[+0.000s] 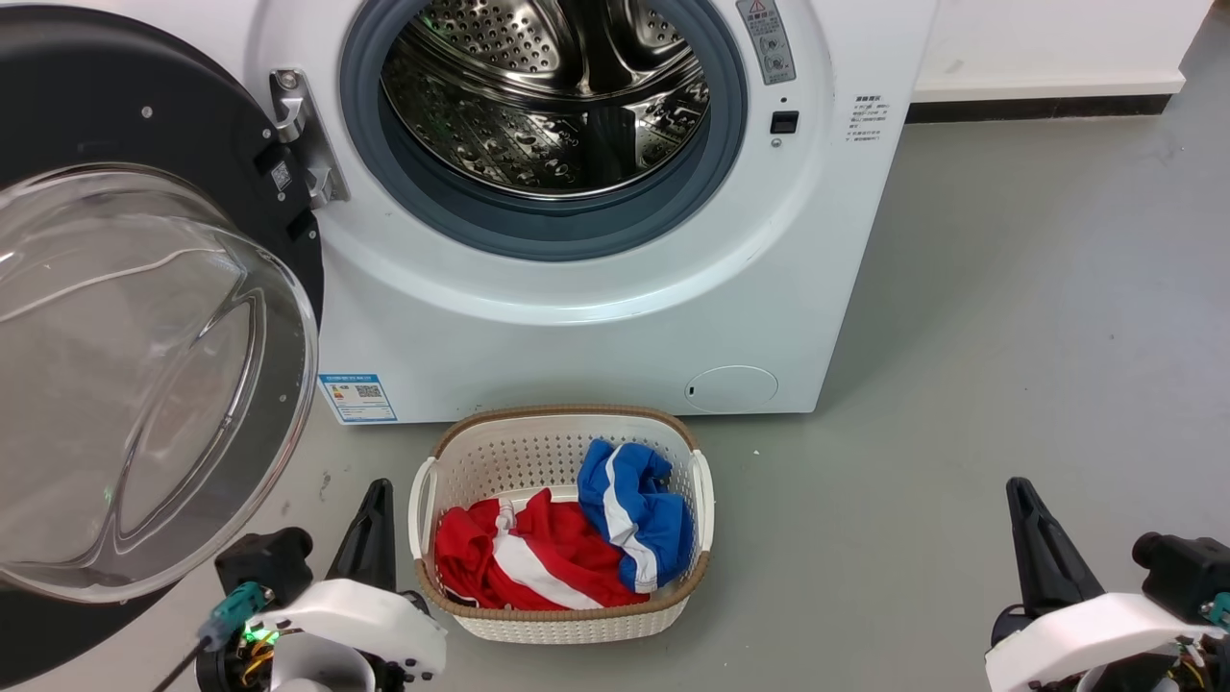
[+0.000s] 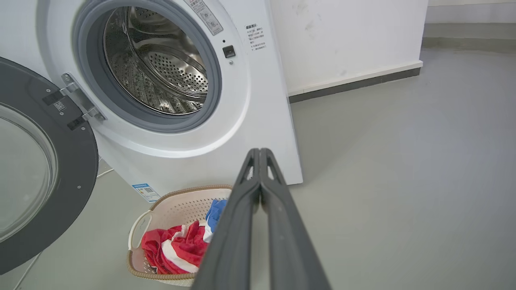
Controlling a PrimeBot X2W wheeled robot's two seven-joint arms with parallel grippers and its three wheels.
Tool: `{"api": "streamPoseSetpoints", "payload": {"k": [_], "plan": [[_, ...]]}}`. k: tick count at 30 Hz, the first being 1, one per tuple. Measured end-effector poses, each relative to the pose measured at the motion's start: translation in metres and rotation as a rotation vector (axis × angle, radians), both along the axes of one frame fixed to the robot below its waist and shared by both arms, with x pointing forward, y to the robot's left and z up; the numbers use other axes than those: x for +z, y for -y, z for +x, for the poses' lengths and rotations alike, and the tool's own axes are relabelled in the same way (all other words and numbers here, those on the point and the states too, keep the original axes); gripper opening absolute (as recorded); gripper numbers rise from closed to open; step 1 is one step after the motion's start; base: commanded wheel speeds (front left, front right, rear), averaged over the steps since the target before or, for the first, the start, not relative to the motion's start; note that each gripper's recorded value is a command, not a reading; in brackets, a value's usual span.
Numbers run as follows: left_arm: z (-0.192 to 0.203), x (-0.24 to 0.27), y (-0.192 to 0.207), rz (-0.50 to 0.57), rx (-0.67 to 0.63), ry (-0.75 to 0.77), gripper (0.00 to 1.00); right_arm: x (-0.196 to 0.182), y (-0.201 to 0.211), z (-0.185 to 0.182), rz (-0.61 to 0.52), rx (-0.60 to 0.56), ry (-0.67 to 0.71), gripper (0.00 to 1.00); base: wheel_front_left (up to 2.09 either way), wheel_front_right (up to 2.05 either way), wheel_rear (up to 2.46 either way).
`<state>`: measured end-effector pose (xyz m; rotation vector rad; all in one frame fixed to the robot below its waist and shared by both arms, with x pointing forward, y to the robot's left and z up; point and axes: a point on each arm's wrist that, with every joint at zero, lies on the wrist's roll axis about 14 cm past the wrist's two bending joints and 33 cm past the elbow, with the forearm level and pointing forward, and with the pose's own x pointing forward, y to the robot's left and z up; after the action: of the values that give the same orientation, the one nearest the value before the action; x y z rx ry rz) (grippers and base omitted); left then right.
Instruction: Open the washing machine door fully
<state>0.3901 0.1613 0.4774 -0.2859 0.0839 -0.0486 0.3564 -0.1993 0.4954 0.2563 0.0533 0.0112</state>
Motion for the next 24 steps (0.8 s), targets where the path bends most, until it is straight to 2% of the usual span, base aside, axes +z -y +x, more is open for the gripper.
{"api": "streamPoseSetpoints", "payload": {"k": [24], "plan": [[0.002, -0.001, -0.013, -0.391, 0.074, -0.072, 0.00, -0.002, 0.003, 0.008, 0.402, -0.044, -0.011, 0.00, 0.00, 0.00, 0.00]]}}
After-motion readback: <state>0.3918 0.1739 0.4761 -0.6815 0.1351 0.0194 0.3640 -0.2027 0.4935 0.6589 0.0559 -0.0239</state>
